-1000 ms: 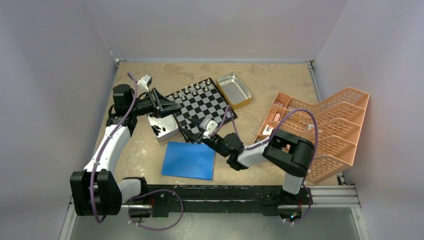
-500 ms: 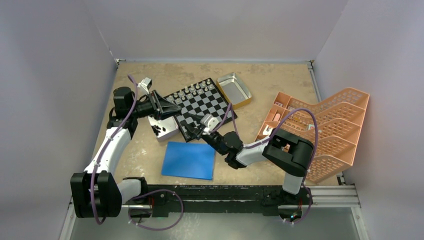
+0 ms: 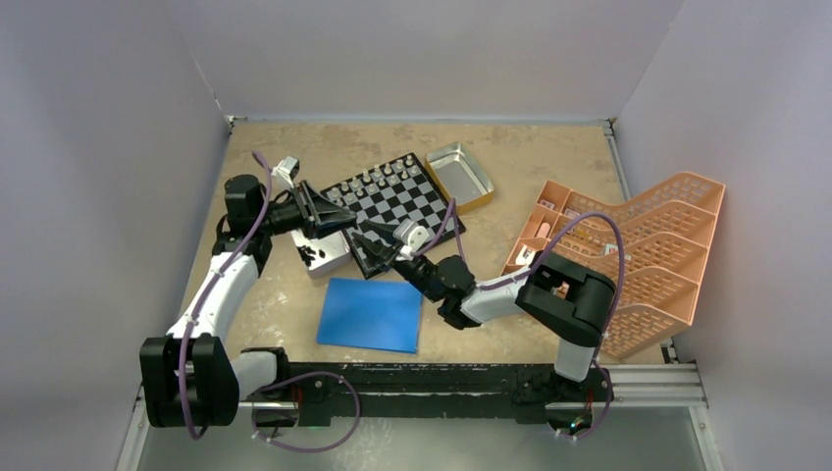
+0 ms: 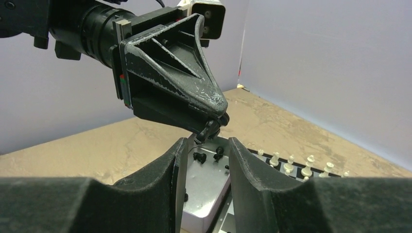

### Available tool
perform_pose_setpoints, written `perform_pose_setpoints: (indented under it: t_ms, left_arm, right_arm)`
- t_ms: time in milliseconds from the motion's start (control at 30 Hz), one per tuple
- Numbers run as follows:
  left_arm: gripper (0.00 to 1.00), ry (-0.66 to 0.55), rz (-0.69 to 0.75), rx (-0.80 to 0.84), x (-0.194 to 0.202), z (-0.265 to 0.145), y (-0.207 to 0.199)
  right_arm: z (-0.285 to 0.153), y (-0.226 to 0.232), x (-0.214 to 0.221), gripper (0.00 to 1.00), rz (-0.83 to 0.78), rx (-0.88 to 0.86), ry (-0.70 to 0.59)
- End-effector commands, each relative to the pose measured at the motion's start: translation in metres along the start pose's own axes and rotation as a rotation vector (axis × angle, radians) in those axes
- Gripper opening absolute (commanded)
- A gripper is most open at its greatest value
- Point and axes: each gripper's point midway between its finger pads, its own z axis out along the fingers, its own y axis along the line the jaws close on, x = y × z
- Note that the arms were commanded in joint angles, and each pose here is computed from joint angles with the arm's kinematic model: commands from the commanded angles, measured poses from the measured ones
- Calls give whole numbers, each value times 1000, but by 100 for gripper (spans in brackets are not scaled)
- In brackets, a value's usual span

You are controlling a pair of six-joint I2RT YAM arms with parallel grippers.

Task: Set up the chess pieces on the board
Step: Place the chess piece on the chessboard.

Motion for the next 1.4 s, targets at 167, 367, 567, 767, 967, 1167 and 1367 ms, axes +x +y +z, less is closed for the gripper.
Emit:
perform_pose_setpoints:
  t_ms: [167,367,567,767,967,1167,1367]
  left_arm:
    - [0,0,40,40,1,-1,-7]
    - [0,2,42,48,1,-2,-10]
    - [1,-1,39,50,4,-3,-11]
    - [18,-28,68,37,3,-5,-12]
    - [41,-37,161,41,-2,-6,-21]
    - [54,-38,279,-24,-9,-7,-17]
    - [54,-33,434,-83,-16,-8,-4]
  right_arm:
    - [9,-1,-109,37,90,15,-416]
    - [14,-1,-106,32,98,24,-402]
    - [16,-5,-101,12,111,51,-390]
    - [1,-13,-100,0,106,84,-388]
    - [-14,-21,-91,0,109,110,-250]
    - [-17,-36,-57,0,84,170,117]
    - [-30,-45,-32,0,160,122,394]
